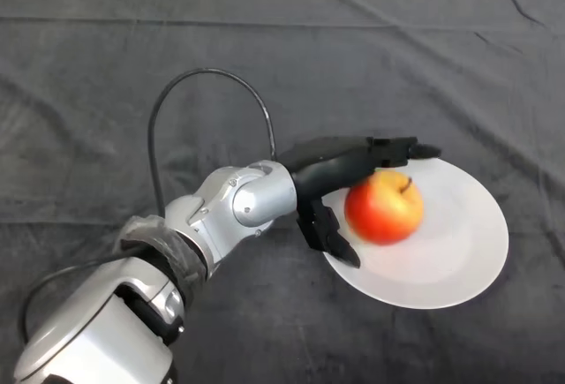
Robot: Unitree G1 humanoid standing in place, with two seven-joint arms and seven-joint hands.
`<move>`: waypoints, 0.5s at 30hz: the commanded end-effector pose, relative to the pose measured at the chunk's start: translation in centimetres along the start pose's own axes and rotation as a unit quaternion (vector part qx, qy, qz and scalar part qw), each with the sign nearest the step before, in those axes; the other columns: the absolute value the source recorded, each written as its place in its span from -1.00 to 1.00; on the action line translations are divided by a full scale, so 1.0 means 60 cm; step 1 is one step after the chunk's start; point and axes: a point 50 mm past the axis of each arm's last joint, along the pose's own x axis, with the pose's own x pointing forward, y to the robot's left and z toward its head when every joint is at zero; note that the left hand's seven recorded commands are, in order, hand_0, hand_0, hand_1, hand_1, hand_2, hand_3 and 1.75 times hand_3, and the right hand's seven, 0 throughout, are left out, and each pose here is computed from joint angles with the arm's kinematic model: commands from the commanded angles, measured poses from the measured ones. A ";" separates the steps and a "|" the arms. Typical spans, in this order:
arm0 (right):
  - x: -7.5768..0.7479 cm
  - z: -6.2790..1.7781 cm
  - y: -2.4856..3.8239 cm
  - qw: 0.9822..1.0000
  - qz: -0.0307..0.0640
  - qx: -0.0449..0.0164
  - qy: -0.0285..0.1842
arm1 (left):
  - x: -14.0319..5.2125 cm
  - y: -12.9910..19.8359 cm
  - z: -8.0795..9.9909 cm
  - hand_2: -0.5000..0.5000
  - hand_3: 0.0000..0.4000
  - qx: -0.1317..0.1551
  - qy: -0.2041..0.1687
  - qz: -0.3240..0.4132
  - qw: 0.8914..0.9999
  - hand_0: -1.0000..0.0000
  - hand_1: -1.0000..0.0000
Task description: Move the apple to the plate
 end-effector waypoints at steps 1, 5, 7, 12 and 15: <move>-0.029 -0.051 0.066 0.996 0.069 -0.028 0.049 | -0.015 0.023 -0.020 0.00 -1.00 0.054 0.030 -0.017 0.998 1.00 1.00; -0.029 -0.051 0.066 0.996 0.069 -0.028 0.049 | -0.026 0.035 -0.032 0.00 -1.00 0.055 0.045 -0.004 0.997 1.00 1.00; -0.029 -0.051 0.066 0.996 0.069 -0.028 0.049 | -0.033 0.042 -0.039 0.00 -1.00 0.054 0.052 0.005 0.997 1.00 1.00; -0.029 -0.051 0.066 0.996 0.069 -0.028 0.049 | -0.048 0.055 -0.054 0.00 -1.00 0.050 0.068 0.026 0.996 1.00 1.00; -0.029 -0.051 0.066 0.996 0.069 -0.028 0.049 | -0.056 0.060 -0.062 0.00 -1.00 0.046 0.076 0.039 0.995 1.00 1.00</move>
